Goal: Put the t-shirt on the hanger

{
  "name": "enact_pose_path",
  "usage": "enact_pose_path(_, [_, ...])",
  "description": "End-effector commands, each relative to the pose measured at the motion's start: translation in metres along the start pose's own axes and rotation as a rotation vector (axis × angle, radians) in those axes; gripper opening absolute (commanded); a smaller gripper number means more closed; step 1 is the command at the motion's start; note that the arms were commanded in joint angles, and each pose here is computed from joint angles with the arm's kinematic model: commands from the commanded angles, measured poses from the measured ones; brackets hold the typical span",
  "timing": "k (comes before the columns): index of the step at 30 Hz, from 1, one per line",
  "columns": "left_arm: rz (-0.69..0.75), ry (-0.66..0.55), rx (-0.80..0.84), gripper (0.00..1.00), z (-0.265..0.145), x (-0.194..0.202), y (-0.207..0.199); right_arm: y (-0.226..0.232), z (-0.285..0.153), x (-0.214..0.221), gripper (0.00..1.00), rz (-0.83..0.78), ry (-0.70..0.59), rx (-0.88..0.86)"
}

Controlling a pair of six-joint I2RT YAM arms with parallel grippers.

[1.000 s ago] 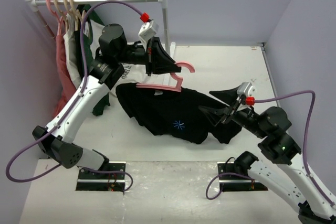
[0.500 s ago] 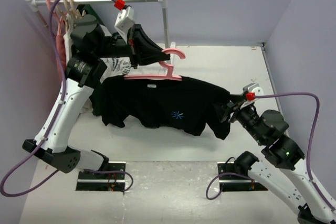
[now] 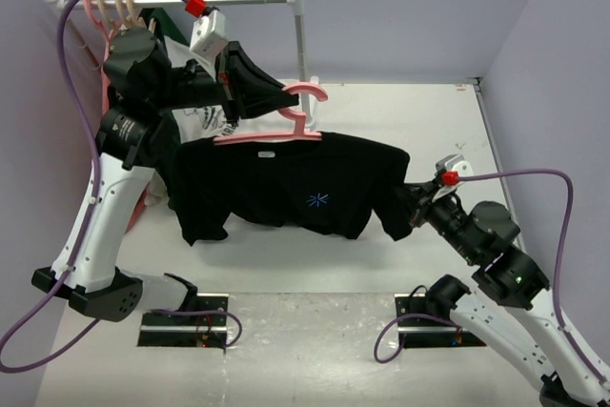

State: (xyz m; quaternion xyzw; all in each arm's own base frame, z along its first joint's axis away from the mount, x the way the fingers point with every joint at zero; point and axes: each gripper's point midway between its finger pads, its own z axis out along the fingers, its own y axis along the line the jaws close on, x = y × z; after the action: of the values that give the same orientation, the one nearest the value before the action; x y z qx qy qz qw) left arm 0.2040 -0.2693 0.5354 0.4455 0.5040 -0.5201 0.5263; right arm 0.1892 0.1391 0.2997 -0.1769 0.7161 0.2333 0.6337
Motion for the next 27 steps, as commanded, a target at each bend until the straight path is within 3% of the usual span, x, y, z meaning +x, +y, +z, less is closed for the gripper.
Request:
enact_pose_path(1, [0.065, -0.05, -0.071, 0.0, -0.01, -0.026, -0.006, -0.013, 0.011, -0.005, 0.0, 0.019, -0.032, 0.083])
enact_pose_path(8, [0.099, -0.126, -0.372, 0.0, -0.031, -0.052, 0.024, -0.066, 0.012, 0.013, 0.0, 0.097, -0.012, 0.377])
enact_pose_path(15, [0.121, -0.165, -0.465, 0.0, -0.046, -0.069, 0.022, -0.085, 0.032, 0.039, 0.0, 0.183, 0.062, 0.391])
enact_pose_path(27, [0.134, -0.179, -0.515, 0.0, -0.053, -0.066, 0.026, -0.1, 0.034, 0.04, 0.0, 0.198, 0.053, 0.428])
